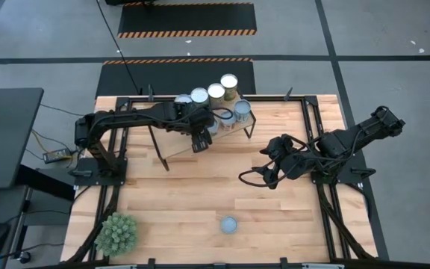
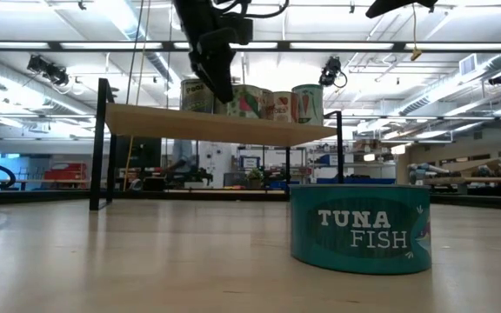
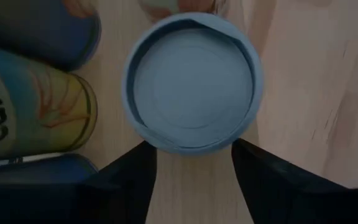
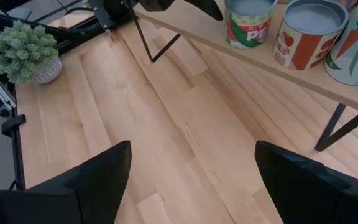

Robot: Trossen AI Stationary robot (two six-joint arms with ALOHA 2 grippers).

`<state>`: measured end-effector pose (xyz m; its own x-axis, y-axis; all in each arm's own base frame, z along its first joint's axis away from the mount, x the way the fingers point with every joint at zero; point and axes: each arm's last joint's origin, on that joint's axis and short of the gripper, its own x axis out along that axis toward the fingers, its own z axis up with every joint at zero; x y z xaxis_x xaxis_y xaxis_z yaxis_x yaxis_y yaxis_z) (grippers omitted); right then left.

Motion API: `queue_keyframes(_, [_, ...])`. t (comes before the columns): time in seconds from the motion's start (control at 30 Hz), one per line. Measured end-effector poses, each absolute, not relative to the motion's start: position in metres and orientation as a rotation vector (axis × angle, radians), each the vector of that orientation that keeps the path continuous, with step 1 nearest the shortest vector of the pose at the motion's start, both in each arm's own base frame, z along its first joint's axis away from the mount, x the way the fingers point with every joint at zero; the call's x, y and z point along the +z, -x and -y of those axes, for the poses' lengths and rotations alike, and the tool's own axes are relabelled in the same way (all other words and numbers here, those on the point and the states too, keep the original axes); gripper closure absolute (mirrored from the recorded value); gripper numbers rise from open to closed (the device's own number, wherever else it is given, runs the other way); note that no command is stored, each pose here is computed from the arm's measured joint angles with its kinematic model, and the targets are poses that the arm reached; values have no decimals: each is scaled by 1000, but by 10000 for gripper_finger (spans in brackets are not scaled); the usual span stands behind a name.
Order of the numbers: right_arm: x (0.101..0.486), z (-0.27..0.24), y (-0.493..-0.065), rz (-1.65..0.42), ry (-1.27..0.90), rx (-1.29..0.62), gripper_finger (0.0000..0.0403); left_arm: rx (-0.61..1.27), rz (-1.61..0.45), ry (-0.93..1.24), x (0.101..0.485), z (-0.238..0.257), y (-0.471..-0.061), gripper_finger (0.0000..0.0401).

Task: Pick and place cans onto a shelf
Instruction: Put the small canned peas on the shelf

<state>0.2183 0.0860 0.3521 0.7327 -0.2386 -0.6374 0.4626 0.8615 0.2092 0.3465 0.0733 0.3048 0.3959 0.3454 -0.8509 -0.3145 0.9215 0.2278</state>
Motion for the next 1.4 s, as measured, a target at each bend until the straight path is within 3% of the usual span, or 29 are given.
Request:
queue_keyframes(0.4, [354,-87,-220,-613,-393,-385,54,448,-1011,-3,308,-74,-352,209])
queue_keyframes(0.77, [354,-87,-220,-612,-392,-384,54,445,-1114,10,312,-69,-335,209])
queue_keyframes(1.0, [353,-86,-221,-622,-377,-397,54,256,-1073,100,318,-47,-337,209])
queue_keyframes(1.23, [346,-85,-231,-642,-362,-417,54,172,-920,-13,319,-22,-360,209])
queue_keyframes(1.4, [347,-87,-234,-615,-382,-405,54,255,-853,-111,316,-14,-373,209])
